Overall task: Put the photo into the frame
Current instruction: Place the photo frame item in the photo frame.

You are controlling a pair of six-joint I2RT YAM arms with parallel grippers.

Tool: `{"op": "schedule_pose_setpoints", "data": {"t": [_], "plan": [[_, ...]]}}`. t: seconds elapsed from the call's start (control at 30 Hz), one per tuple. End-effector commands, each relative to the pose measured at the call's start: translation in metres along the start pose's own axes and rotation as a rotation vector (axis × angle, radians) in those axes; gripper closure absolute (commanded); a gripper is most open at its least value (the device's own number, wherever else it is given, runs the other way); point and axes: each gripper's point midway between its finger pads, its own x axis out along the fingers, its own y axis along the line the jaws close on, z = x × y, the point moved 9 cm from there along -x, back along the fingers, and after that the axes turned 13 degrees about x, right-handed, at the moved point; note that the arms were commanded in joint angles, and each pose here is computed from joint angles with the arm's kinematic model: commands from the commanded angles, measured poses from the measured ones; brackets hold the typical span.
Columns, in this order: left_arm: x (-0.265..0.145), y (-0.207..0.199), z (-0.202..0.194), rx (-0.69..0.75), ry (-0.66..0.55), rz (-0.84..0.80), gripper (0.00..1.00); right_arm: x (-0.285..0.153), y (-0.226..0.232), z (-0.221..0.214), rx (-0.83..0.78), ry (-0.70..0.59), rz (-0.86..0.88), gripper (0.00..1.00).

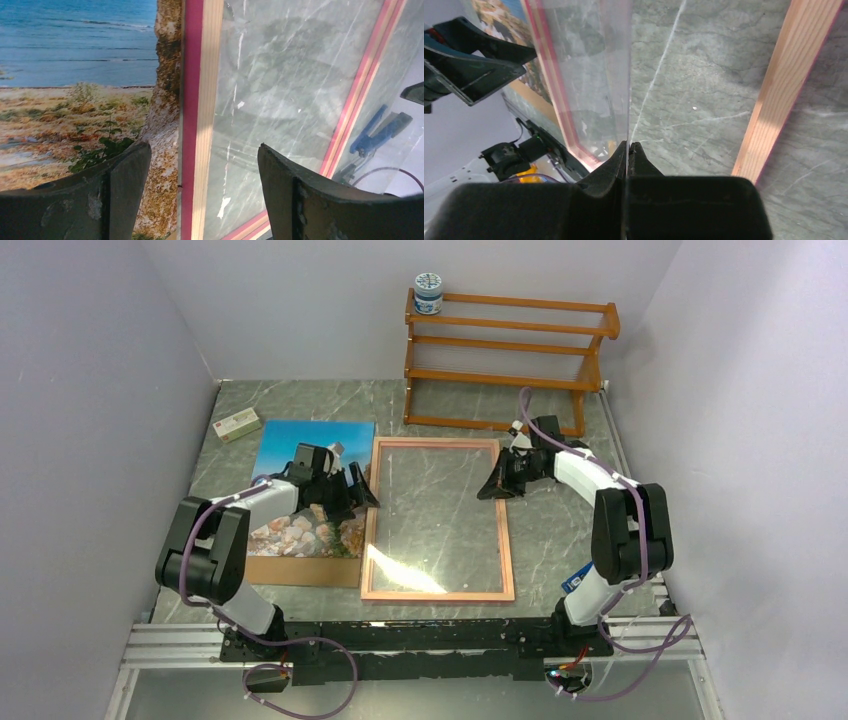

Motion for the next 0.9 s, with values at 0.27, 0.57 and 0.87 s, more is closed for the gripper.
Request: {"op": "schedule_pose_setpoints", "data": {"t": [0.27, 0.57, 0.87], "plan": [[0.004, -0.005, 0.013, 0.054, -0.004, -0.051, 0.2, -0.009, 0.019, 0.018, -0.16, -0.058, 0.061, 1.0], [0.006, -0.002, 0.013, 0.038, -0.001, -0.026, 0.22, -0.015, 0.024, 0.008, -0.183, -0.065, 0.141, 1.0], [0.007, -0.002, 0.013, 0.026, -0.002, -0.027, 0.26, -0.008, 0.021, 0.011, -0.163, -0.072, 0.147, 0.93]]}}
